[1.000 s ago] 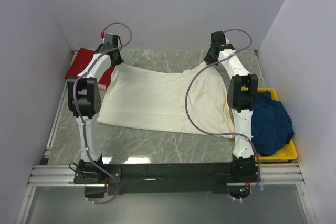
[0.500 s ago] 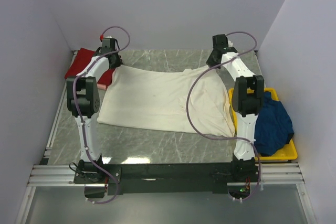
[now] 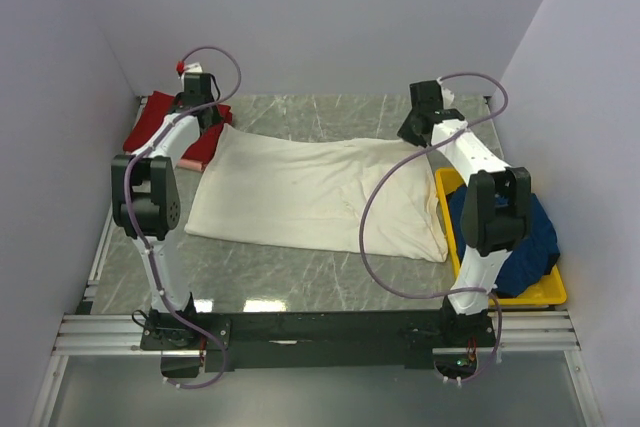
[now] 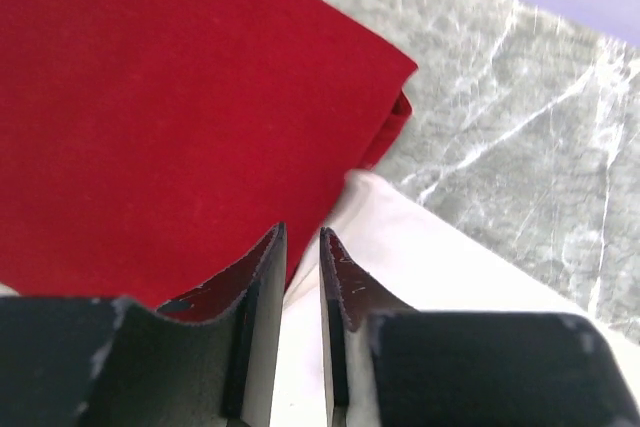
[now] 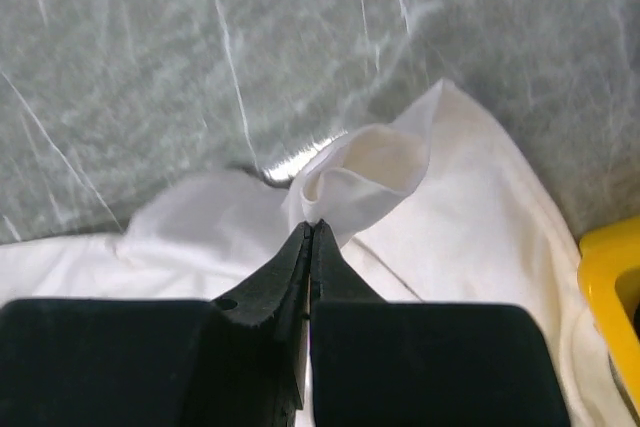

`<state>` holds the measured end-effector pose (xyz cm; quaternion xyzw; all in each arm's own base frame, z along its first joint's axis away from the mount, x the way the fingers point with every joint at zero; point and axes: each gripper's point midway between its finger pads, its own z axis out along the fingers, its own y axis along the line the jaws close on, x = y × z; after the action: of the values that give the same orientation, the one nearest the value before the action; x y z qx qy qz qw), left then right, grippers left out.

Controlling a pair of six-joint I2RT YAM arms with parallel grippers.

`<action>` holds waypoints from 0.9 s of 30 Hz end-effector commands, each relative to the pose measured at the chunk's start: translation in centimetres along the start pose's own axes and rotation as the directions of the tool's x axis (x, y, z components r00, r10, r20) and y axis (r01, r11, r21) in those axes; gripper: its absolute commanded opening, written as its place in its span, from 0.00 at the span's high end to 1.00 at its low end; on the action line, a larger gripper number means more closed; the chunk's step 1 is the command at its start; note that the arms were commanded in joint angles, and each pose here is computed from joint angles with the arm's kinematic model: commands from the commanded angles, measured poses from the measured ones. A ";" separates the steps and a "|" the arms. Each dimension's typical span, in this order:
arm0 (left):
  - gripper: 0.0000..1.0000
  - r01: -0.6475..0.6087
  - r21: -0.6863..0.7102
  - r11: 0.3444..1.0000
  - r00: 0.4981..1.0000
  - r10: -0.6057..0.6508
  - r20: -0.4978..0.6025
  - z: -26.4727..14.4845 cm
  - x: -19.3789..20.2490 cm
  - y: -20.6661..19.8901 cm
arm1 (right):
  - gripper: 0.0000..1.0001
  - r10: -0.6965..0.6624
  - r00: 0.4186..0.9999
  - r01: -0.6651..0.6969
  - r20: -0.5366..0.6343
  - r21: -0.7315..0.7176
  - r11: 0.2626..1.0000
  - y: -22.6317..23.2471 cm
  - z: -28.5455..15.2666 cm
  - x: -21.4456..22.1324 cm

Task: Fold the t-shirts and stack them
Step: Fold the tshirt

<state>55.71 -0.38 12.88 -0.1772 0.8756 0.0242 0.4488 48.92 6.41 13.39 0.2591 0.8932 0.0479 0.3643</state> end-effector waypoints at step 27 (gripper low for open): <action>0.59 -0.081 -0.175 0.981 0.997 0.082 -0.004 4.1 0.9 -4.0 | 1.00 0.027 0.999 -0.027 0.018 -0.022 0.999 0.2 -2.3 2.2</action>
<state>59.29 -4.67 9.67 -0.1767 0.8801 0.0881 0.4318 44.60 7.74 11.85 0.2666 0.8974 0.0526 0.3476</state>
